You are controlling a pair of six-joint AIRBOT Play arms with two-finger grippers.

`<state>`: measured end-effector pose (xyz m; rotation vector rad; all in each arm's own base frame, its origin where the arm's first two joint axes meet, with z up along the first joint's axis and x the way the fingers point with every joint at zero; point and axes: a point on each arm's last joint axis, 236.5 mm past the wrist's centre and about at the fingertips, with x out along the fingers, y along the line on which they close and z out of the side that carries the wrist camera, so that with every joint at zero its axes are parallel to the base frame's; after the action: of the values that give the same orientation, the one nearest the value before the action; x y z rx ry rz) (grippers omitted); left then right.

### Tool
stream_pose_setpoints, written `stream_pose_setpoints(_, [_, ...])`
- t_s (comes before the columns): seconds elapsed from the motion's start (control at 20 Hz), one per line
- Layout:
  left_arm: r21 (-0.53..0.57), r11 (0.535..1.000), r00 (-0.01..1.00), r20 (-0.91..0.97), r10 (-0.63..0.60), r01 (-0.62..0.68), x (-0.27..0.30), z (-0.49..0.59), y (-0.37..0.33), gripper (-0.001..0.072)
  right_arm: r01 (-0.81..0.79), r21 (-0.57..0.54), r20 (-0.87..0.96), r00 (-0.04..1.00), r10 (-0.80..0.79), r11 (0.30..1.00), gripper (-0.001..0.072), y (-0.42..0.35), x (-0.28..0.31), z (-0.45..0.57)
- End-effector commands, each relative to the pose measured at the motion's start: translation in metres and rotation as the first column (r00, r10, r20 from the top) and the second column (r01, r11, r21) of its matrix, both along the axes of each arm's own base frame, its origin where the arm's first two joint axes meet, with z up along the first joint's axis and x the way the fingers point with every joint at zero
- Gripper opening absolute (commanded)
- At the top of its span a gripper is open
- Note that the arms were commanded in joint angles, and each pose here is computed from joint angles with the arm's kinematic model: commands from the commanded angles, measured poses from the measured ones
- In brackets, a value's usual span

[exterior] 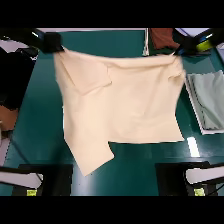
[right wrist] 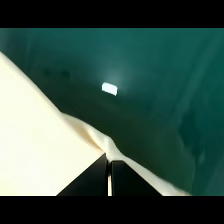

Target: Fold the shirts.

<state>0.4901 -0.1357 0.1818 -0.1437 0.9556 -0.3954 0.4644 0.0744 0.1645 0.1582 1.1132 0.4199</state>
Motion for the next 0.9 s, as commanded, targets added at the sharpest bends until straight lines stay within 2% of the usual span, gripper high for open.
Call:
stream_pose_setpoints(0.0, [0.026, 1.0, 0.987, -0.16, 0.012, -0.008, 0.034, -0.099, -0.001, 0.0023, 0.002, -0.016, -0.184, 0.983, -0.005, 1.0, 0.0013, 0.002, 0.025, -0.093])
stream_pose_setpoints(0.2, [0.033, 0.999, 0.988, -0.15, 0.027, -0.023, 0.047, -0.115, 0.001, 0.0022, 0.024, -0.022, -0.145, 0.989, -0.027, 0.999, 0.0013, -0.004, 0.051, -0.117])
stream_pose_setpoints(0.3, [0.083, 0.996, 0.979, -0.2, -0.026, 0.044, 0.032, -0.124, 0.006, 0.0022, -0.004, -0.052, -0.158, 0.987, -0.004, 0.999, 0.0013, -0.011, 0.042, -0.114])
stream_pose_setpoints(0.4, [0.155, 0.986, 0.964, -0.266, -0.019, 0.062, 0.017, -0.134, 0.021, 0.0022, -0.02, -0.127, -0.2, 0.98, -0.006, 0.992, 0.0012, -0.027, 0.026, -0.116])
stream_pose_setpoints(0.5, [0.21, 0.975, 0.948, -0.318, 0.001, 0.07, 0.006, -0.145, 0.034, 0.0022, -0.012, -0.137, -0.24, 0.971, -0.022, 0.99, 0.0013, -0.034, 0.009, -0.124])
stream_pose_setpoints(0.85, [0.196, 0.976, 0.891, -0.455, 0.007, 0.092, -0.025, -0.192, 0.034, 0.0024, 0.015, -0.137, -0.314, 0.948, -0.058, 0.991, 0.0014, -0.037, -0.032, -0.172])
